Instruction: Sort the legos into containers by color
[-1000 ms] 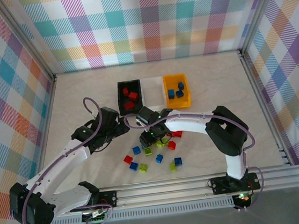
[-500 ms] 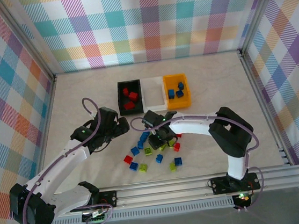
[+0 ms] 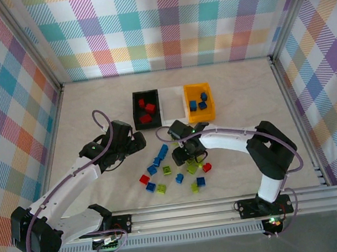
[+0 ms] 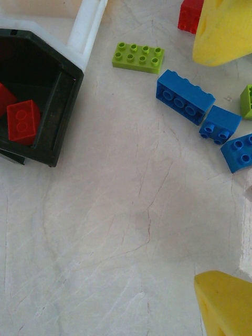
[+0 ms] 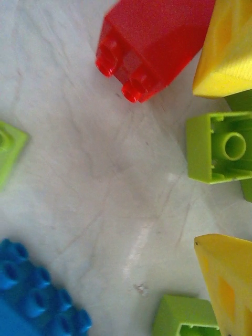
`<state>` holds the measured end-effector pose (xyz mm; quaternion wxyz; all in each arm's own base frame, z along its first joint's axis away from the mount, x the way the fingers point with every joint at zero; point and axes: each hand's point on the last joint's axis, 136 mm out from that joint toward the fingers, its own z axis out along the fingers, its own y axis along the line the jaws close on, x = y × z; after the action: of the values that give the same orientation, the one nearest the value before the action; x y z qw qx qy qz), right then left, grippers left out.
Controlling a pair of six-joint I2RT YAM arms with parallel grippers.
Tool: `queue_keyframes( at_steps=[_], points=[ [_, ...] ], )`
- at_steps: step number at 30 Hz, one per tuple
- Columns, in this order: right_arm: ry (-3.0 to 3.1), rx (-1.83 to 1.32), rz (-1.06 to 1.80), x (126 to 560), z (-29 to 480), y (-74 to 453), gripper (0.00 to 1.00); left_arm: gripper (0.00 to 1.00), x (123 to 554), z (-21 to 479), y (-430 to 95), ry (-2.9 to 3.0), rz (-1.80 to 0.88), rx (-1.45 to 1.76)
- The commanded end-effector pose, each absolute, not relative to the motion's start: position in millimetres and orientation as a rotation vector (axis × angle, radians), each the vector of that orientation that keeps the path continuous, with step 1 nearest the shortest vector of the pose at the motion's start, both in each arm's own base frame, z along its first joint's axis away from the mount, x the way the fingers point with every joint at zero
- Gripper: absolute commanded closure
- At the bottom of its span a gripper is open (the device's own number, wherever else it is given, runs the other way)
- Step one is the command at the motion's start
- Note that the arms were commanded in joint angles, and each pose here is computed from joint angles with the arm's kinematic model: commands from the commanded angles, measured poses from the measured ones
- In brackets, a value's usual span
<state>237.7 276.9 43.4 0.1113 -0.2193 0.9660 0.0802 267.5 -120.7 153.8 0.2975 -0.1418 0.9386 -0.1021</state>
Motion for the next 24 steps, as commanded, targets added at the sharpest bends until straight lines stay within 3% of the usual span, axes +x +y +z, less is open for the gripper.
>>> queue_keyframes(
  at_steps=[1, 5, 17, 24],
  points=[
    [2.823, -0.596, 0.273, 251, 57, 287, 0.32, 0.00, 266, 155, -116, 2.486, -0.281, -0.388],
    [2.867, -0.618, 0.213, 242, 45, 276, 0.37, 0.00, 265, 153, -115, 2.489, -0.276, -0.389],
    [2.929, -0.687, 0.071, 216, 10, 258, 0.38, 0.00, 268, 148, -117, 2.493, -0.287, -0.400],
    [2.891, -0.689, 0.051, 225, 10, 263, 0.53, 0.00, 267, 148, -116, 2.499, -0.280, -0.399]
  ],
)
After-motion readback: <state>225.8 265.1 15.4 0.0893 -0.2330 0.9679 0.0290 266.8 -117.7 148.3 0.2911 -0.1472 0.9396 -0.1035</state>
